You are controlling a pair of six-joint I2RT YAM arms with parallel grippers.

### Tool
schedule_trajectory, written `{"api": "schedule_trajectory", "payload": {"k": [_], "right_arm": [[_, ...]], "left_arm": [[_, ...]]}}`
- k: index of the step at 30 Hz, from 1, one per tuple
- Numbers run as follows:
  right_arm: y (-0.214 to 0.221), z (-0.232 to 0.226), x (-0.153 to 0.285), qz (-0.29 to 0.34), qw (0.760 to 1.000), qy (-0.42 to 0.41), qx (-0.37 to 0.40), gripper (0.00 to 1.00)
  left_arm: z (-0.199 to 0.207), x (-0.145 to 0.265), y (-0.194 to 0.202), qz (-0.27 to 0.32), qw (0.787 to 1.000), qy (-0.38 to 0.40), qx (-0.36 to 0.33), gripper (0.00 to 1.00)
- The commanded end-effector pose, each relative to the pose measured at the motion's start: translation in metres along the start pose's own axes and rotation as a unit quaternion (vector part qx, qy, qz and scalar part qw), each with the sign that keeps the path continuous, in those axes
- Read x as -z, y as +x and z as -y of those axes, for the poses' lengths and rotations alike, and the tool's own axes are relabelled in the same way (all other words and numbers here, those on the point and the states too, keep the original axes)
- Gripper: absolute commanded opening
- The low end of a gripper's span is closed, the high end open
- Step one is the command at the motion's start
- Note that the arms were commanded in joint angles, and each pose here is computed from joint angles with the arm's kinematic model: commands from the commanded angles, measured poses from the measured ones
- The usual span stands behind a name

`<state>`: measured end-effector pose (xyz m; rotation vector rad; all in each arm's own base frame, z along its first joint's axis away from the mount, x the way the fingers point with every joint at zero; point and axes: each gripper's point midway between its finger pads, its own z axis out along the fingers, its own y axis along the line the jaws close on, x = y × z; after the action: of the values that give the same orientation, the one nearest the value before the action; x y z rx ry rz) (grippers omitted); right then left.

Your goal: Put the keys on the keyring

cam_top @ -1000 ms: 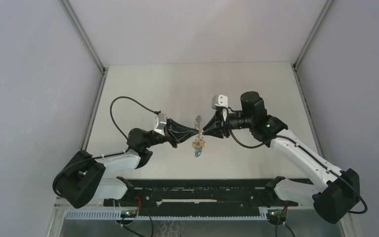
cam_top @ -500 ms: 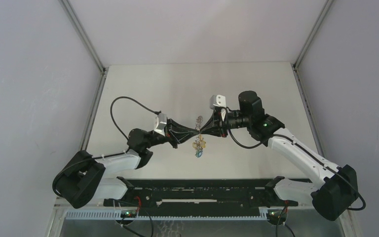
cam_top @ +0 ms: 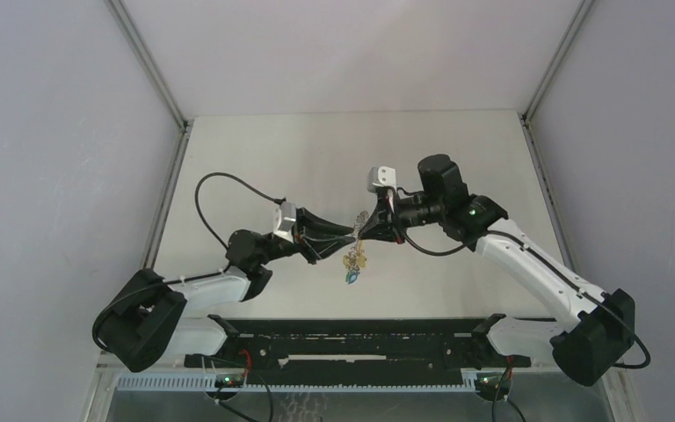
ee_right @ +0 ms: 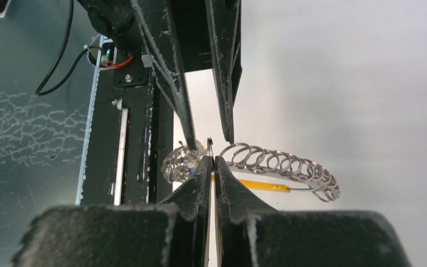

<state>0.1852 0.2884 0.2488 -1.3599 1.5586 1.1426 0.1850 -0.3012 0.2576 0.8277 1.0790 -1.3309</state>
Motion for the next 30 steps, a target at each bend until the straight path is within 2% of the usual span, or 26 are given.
{"api": "schedule_trajectory", "payload": {"k": [1,6,10,30], "right_arm": [[-0.009,0.000,0.016,-0.067,0.997,0.032,0.026,0.00],[0.000,0.000,0.021,-0.159,0.985,0.063,0.023,0.00],[0.003,0.002,0.026,-0.208,0.974,0.085,0.024,0.00],[-0.004,-0.003,0.010,-0.202,0.977,0.060,0.038,0.00]], "left_arm": [[0.000,0.005,0.000,0.002,1.000,-0.006,-0.025,0.35],[0.002,0.004,0.003,-0.012,1.000,0.003,-0.029,0.44],[0.001,0.004,0.005,-0.020,0.999,0.003,-0.031,0.46],[0.017,-0.017,0.017,-0.037,0.997,0.068,0.003,0.33]]}}
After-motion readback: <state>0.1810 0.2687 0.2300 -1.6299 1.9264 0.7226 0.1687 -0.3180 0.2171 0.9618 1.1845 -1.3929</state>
